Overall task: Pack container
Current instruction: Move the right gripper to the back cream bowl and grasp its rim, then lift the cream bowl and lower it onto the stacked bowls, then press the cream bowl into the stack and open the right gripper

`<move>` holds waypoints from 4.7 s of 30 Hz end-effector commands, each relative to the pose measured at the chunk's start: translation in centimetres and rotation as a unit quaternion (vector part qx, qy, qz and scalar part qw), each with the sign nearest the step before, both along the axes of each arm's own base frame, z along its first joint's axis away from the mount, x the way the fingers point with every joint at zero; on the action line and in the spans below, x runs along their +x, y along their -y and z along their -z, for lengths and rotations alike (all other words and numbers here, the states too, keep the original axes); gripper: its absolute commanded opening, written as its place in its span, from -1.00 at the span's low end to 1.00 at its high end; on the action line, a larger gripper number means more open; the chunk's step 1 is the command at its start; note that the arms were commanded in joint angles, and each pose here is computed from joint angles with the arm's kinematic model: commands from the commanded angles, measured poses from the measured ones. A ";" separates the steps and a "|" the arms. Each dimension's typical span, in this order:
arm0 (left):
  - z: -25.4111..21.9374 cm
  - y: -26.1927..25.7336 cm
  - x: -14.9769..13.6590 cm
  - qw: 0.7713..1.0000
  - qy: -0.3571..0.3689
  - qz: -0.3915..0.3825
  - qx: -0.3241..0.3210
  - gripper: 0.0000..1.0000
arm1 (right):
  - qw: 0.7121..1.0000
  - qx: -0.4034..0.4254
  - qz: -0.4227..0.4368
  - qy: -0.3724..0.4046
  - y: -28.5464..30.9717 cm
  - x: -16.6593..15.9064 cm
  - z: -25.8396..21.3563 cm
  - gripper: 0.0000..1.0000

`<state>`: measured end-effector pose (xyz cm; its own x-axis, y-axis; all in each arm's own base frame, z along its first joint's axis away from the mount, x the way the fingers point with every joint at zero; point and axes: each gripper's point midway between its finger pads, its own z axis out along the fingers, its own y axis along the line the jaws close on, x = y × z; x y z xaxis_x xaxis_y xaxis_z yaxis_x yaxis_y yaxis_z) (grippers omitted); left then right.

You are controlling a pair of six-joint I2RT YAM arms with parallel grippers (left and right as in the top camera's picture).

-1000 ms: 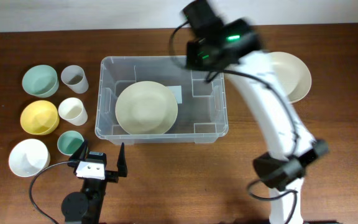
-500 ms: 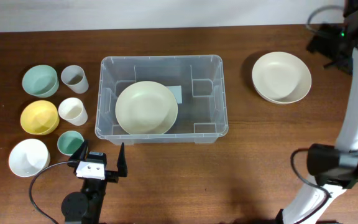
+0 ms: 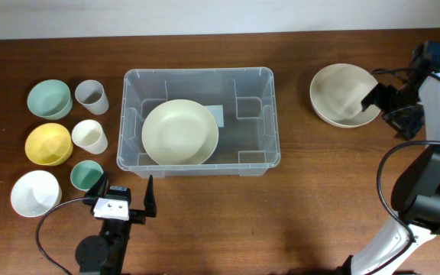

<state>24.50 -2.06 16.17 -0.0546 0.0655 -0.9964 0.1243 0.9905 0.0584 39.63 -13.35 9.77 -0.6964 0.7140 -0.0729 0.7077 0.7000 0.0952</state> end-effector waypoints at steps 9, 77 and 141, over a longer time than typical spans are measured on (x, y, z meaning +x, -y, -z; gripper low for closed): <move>0.2 -0.1 0.0 1.000 -0.002 -0.003 -0.003 0.99 | 1.000 0.023 -0.021 0.002 -2.4 2.2 3.4 0.98; 0.2 -0.1 0.0 1.000 -0.002 -0.003 -0.003 0.99 | 0.863 0.156 -0.363 0.315 -28.7 2.2 -23.5 -0.92; 0.2 -0.1 0.0 1.000 -0.002 -0.003 -0.003 0.99 | 0.892 0.122 -0.427 0.083 -40.4 3.8 0.6 -0.75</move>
<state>24.50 -2.06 16.17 -0.0546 0.0655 -0.9964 0.1243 0.9905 0.0584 43.56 27.16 10.15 -0.9863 -0.0582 -0.1545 -0.1145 0.9153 0.3862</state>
